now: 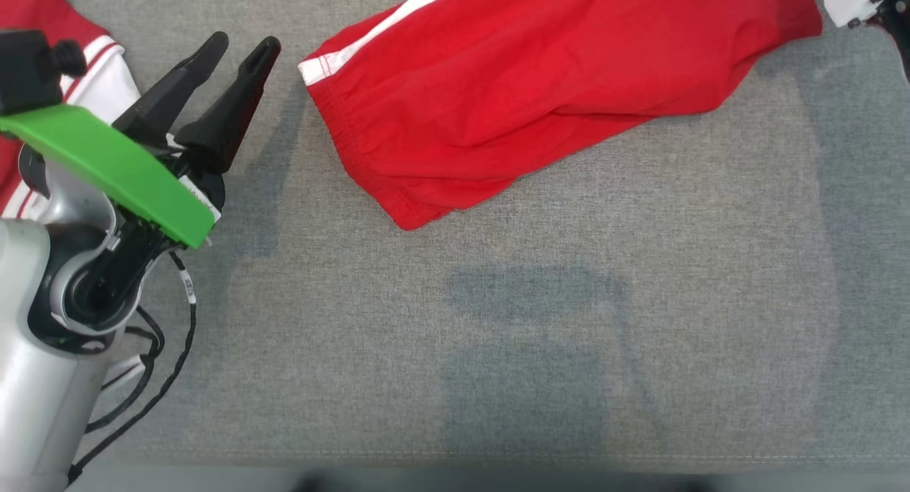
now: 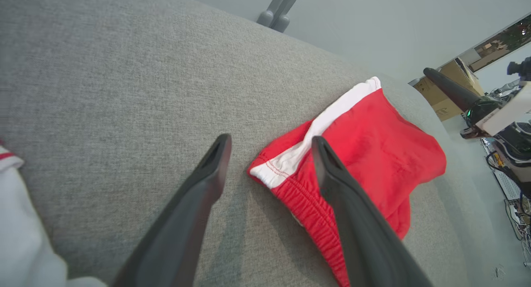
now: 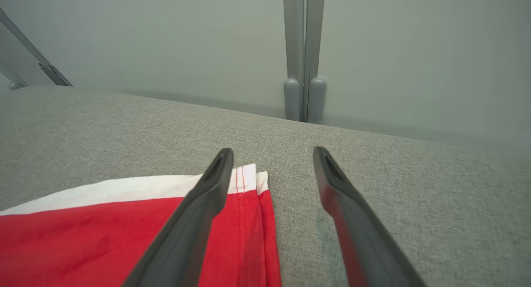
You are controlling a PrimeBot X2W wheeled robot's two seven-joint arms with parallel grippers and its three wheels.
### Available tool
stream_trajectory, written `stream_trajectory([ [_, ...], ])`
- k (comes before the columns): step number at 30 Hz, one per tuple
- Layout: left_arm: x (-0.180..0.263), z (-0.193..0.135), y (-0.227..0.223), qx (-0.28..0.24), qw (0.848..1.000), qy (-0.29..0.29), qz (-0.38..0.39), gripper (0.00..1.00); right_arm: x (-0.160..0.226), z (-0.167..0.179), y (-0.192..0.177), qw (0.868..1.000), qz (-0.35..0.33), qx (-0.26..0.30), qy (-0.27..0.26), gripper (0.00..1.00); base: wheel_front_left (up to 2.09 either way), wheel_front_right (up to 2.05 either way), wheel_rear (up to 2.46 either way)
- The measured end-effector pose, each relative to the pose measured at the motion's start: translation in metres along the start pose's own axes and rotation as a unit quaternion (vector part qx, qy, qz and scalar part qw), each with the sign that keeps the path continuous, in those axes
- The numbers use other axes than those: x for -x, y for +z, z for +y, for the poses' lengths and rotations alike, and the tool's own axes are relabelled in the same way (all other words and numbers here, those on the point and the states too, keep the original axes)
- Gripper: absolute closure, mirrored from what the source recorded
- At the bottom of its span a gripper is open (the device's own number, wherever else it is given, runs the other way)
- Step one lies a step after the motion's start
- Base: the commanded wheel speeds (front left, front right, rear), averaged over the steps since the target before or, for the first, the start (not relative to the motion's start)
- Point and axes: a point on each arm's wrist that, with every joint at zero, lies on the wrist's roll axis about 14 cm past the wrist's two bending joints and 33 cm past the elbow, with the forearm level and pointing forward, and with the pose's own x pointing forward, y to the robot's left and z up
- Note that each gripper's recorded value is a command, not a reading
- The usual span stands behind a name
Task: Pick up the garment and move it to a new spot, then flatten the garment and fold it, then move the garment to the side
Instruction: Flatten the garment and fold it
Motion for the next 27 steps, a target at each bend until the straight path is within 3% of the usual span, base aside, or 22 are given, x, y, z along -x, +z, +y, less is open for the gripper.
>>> stream_trajectory([
  [9, 0.039, 0.004, 0.017, -0.059, 0.993, 0.041, -0.089, 0.00, 0.039, 0.007, 0.004, 0.999, -0.047, 0.005, -0.008, 0.00, 0.00, 0.00, 0.00],
  [13, 0.059, 0.010, 0.014, -0.050, 0.990, 0.067, -0.116, 0.00, 0.062, 0.009, 0.016, 0.996, -0.086, 0.017, -0.021, 0.00, 0.00, 0.00, 0.00],
  [23, 0.104, 0.003, 0.014, -0.091, 0.972, 0.094, -0.196, 0.00, 0.125, 0.023, -0.010, 0.994, -0.097, 0.019, -0.049, 0.00, 0.00, 0.00, 0.00],
  [27, 0.119, -0.002, -0.002, -0.087, 0.971, 0.102, -0.197, 0.00, 0.148, 0.021, -0.020, 0.994, -0.087, 0.010, -0.068, 0.00, 0.00, 0.00, 0.00],
])
